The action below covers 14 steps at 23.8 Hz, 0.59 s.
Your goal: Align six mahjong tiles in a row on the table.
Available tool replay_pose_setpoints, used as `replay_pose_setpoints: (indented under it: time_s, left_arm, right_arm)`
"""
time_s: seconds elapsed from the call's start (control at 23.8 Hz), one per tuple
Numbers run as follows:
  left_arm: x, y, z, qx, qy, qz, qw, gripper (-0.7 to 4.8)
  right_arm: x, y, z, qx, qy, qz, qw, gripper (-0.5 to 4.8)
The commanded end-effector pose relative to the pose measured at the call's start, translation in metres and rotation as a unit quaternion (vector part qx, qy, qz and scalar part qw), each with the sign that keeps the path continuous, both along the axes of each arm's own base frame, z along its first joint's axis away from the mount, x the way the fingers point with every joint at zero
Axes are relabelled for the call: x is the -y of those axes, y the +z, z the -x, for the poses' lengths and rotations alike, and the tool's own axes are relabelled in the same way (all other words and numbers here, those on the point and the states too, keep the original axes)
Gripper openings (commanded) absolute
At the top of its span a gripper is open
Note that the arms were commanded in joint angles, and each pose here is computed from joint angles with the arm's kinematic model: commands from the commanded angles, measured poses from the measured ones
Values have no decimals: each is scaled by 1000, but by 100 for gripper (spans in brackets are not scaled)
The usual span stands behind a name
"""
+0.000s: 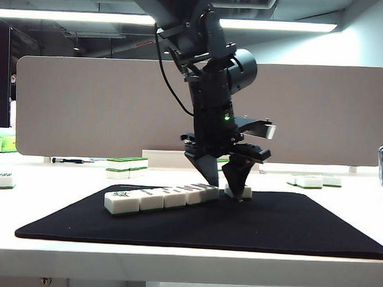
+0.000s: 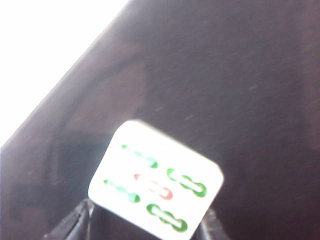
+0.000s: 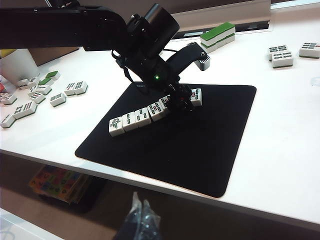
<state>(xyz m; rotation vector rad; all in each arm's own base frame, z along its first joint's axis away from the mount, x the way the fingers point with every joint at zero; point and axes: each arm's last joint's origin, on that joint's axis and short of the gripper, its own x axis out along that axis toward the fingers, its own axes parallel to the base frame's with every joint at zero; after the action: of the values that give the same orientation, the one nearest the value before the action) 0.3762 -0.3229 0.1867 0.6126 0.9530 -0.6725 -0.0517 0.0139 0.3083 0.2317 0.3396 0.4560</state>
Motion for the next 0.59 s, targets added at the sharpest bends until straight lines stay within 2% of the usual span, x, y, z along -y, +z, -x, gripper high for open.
replay_pose_setpoints:
  time_s: [0.04, 0.17, 0.25, 0.46, 0.59]
  left_arm:
    - [-8, 7, -3, -3, 9, -4, 1000, 272]
    - [-8, 8, -3, -2, 7, -1, 1000, 285]
    - [-7, 8, -2, -11, -17, 6, 1000, 351]
    - [-4, 10, -5, 7, -26, 25, 999, 349]
    - [2, 14, -7, 38, -31, 39, 998, 349]
  right_arm:
    - [0, 1, 3, 17, 0, 2, 1000, -1]
    - [0, 1, 3, 17, 0, 2, 1000, -1]
    - [0, 1, 3, 17, 0, 2, 1000, -1]
    - [0, 1, 3, 17, 0, 2, 1000, -1]
    - [0, 1, 3, 17, 0, 2, 1000, -1]
